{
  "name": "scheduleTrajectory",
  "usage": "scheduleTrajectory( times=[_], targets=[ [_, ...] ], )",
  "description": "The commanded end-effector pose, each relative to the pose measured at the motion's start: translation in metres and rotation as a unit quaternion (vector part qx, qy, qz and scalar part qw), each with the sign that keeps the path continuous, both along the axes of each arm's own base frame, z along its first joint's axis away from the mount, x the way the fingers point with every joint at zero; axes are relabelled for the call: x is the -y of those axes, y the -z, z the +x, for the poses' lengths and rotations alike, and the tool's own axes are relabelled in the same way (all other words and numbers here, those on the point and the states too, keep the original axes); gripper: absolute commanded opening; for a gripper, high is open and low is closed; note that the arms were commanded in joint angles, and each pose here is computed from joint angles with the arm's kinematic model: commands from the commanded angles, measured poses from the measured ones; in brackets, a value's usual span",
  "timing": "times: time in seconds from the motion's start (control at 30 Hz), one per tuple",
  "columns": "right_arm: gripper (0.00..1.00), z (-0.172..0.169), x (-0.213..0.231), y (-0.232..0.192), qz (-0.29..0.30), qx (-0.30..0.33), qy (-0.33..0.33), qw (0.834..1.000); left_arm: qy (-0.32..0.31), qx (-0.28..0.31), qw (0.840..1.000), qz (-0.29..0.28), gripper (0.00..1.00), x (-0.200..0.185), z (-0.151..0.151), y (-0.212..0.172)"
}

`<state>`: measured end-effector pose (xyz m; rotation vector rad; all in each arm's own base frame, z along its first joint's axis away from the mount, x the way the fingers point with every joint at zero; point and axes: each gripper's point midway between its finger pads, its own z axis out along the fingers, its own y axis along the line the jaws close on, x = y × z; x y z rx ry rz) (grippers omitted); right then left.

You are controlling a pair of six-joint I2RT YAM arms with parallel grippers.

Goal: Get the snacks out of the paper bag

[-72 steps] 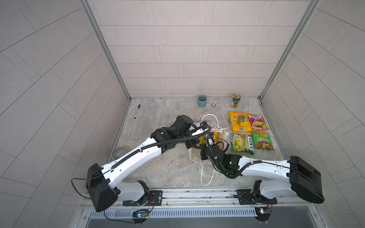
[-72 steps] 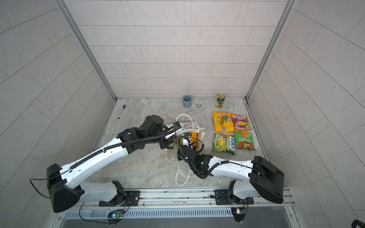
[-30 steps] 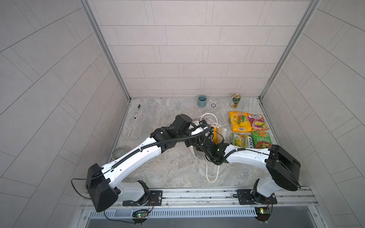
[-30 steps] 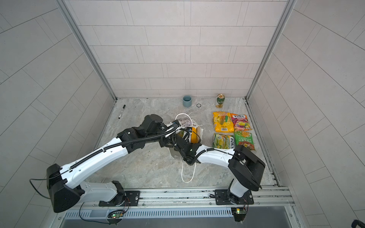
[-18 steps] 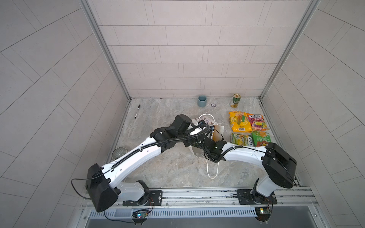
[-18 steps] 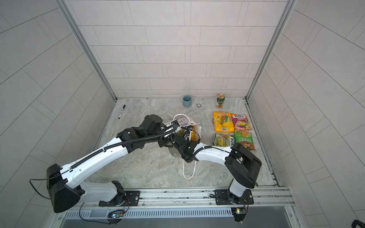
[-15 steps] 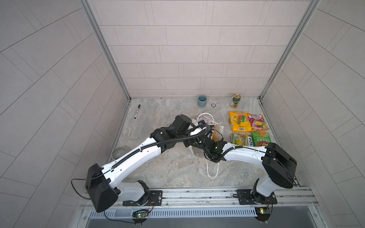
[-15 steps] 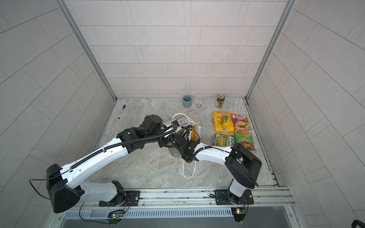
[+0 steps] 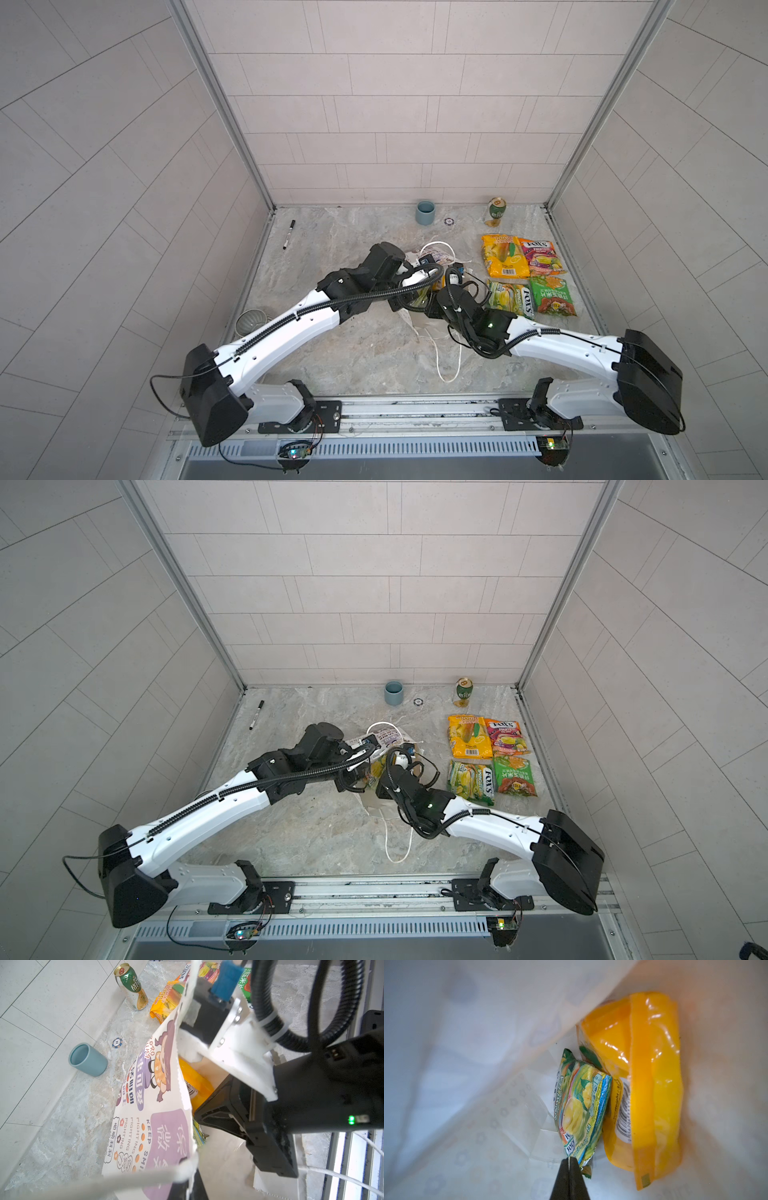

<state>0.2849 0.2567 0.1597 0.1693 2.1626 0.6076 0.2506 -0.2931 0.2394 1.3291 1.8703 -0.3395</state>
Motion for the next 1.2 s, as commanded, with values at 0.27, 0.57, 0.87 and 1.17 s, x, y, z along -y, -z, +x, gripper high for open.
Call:
scheduleTrajectory(
  times=[0.27, 0.57, 0.87, 1.17],
  targets=[
    [0.30, -0.012, -0.030, 0.002, 0.033, -0.039, -0.049, 0.997, 0.023, -0.016, 1.000, 0.000, 0.00, 0.005, -0.012, 0.004],
    [0.43, -0.015, -0.017, 0.043, 0.044, -0.131, 0.032, 0.990, 0.023, -0.015, 1.000, -0.001, 0.00, 0.004, -0.012, 0.003],
    [0.51, -0.002, -0.021, 0.046, 0.079, -0.157, 0.081, 0.981, 0.025, -0.016, 1.000, -0.002, 0.00, 0.004, -0.013, 0.003],
    [0.63, 0.010, -0.030, 0.051, 0.093, -0.169, 0.118, 0.974, 0.026, -0.018, 0.999, -0.003, 0.00, 0.004, -0.014, 0.002]
  ],
)
